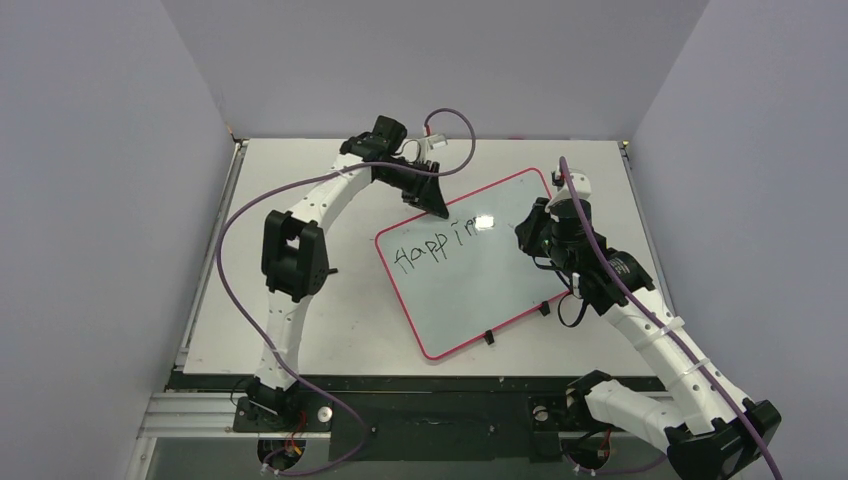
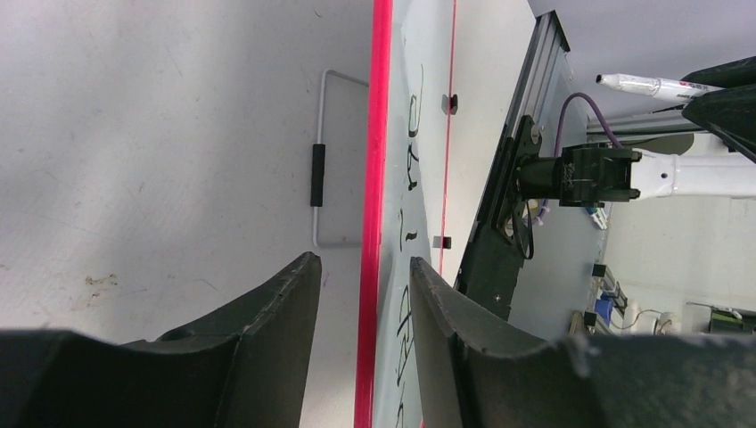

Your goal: Write a sentence on the whiteboard

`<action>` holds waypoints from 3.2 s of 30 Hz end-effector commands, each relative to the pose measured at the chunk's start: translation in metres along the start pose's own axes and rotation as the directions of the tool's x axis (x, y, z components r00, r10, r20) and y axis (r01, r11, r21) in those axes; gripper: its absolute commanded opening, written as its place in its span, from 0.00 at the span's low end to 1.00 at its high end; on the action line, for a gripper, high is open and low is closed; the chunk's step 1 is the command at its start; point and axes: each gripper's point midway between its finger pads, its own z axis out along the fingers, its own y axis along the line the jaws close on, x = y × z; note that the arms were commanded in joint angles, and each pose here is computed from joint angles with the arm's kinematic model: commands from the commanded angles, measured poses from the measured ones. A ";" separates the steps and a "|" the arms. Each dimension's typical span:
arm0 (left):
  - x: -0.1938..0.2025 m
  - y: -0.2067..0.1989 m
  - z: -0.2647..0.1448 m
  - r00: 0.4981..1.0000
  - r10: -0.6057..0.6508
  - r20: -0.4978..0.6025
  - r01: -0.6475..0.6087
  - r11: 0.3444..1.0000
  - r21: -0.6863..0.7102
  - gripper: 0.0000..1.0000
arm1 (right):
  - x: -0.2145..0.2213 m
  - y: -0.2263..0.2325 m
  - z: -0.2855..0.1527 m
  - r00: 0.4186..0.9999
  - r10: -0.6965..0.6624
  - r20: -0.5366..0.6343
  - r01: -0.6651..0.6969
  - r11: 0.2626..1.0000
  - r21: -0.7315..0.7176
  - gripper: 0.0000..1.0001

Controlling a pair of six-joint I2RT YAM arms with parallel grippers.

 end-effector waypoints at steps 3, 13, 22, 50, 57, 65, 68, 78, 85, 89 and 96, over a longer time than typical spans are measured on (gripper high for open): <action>-0.007 -0.020 0.003 0.998 0.059 -0.003 -0.059 0.995 0.075 0.25 | -0.011 0.005 0.003 0.999 -0.001 0.036 0.002 1.000 -0.017 0.00; -0.003 -0.029 0.004 0.995 0.103 -0.016 -0.101 0.992 0.079 0.00 | -0.015 0.006 0.024 0.998 0.006 0.057 -0.006 1.000 0.008 0.00; -0.005 -0.038 0.000 0.990 0.138 -0.008 -0.137 0.989 0.055 0.00 | -0.028 0.005 0.049 0.996 0.007 0.087 -0.012 0.998 0.060 0.00; -0.011 -0.042 -0.004 0.986 0.168 0.019 -0.169 0.986 0.018 0.00 | -0.016 0.016 0.100 1.000 0.024 0.004 -0.024 1.000 0.015 0.00; -0.011 -0.043 -0.004 0.985 0.173 0.021 -0.173 0.985 0.018 0.00 | 0.002 0.022 0.097 0.999 0.013 -0.040 -0.014 1.000 -0.019 0.00; -0.012 -0.045 -0.005 0.984 0.174 0.025 -0.175 0.984 0.019 0.00 | 0.019 0.011 0.092 0.997 0.001 -0.072 0.000 1.000 0.011 0.00; -0.013 -0.046 -0.006 0.983 0.179 0.028 -0.180 0.984 0.017 0.00 | 0.022 0.005 0.088 0.997 -0.003 -0.075 0.005 1.000 0.028 0.00; -0.013 -0.049 -0.008 0.983 0.184 0.030 -0.184 0.983 0.017 0.00 | 0.027 -0.019 0.086 0.997 -0.001 -0.072 0.010 0.992 0.123 0.00; -0.013 -0.050 -0.009 0.982 0.187 0.032 -0.188 0.982 0.013 0.00 | 0.030 -0.029 0.087 0.997 0.004 -0.082 0.010 0.987 0.160 0.00; -0.014 -0.050 -0.010 0.981 0.190 0.034 -0.190 0.982 0.013 0.00 | 0.036 -0.030 0.085 0.996 0.011 -0.092 0.004 0.988 0.157 0.00; -0.014 -0.051 -0.010 0.981 0.190 0.036 -0.191 0.982 0.014 0.00 | 0.044 -0.019 0.082 0.993 0.029 -0.117 -0.016 0.994 0.106 0.00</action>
